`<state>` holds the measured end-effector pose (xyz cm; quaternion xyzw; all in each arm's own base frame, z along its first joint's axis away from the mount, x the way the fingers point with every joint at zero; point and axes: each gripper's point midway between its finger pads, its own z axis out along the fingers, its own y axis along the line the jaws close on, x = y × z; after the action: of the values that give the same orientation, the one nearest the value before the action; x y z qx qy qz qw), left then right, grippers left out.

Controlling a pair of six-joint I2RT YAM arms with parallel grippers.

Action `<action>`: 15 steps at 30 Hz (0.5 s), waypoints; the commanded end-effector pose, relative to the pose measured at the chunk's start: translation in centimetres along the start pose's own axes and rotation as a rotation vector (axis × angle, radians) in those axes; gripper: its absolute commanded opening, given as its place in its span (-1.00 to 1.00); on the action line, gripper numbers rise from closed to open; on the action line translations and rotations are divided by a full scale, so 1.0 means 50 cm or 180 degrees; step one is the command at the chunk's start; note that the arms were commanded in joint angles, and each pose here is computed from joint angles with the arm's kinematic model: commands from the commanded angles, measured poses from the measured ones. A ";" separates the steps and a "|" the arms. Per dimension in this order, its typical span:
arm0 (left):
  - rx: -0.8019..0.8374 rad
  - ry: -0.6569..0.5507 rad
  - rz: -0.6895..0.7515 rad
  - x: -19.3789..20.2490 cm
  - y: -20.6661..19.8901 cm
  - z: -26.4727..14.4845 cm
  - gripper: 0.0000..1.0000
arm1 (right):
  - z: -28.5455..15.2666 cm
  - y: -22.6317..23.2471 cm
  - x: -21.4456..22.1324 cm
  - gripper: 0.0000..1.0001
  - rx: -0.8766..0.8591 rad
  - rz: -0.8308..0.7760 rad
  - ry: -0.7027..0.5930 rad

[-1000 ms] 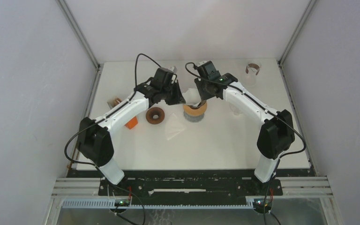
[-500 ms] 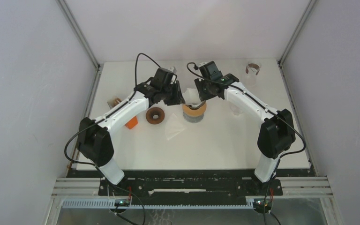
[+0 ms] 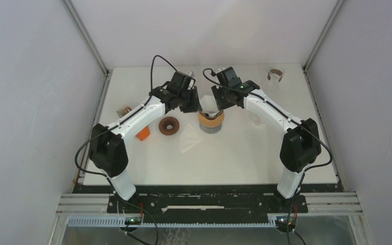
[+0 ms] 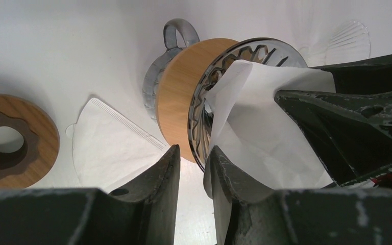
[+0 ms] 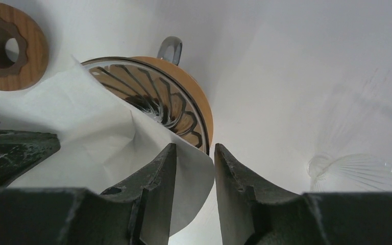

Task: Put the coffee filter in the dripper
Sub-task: Place the coffee filter in the coffee dripper.

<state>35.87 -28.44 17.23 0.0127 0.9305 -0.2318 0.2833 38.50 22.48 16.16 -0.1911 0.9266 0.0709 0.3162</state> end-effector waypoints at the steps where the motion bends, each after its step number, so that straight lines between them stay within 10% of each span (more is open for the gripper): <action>1: 0.0015 -0.0083 0.0127 -0.015 -0.011 -0.010 -0.34 | 0.010 -0.004 -0.009 -0.16 0.0138 -0.0054 -0.0049; 15: -0.0098 0.0007 0.0217 0.012 0.003 0.003 -0.32 | 0.011 0.011 -0.004 -0.11 0.0093 -0.0164 -0.0043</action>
<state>35.35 -28.59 16.65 0.0297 0.9342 -0.2181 0.2808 38.34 22.97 14.94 -0.2031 0.9280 0.0524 0.3080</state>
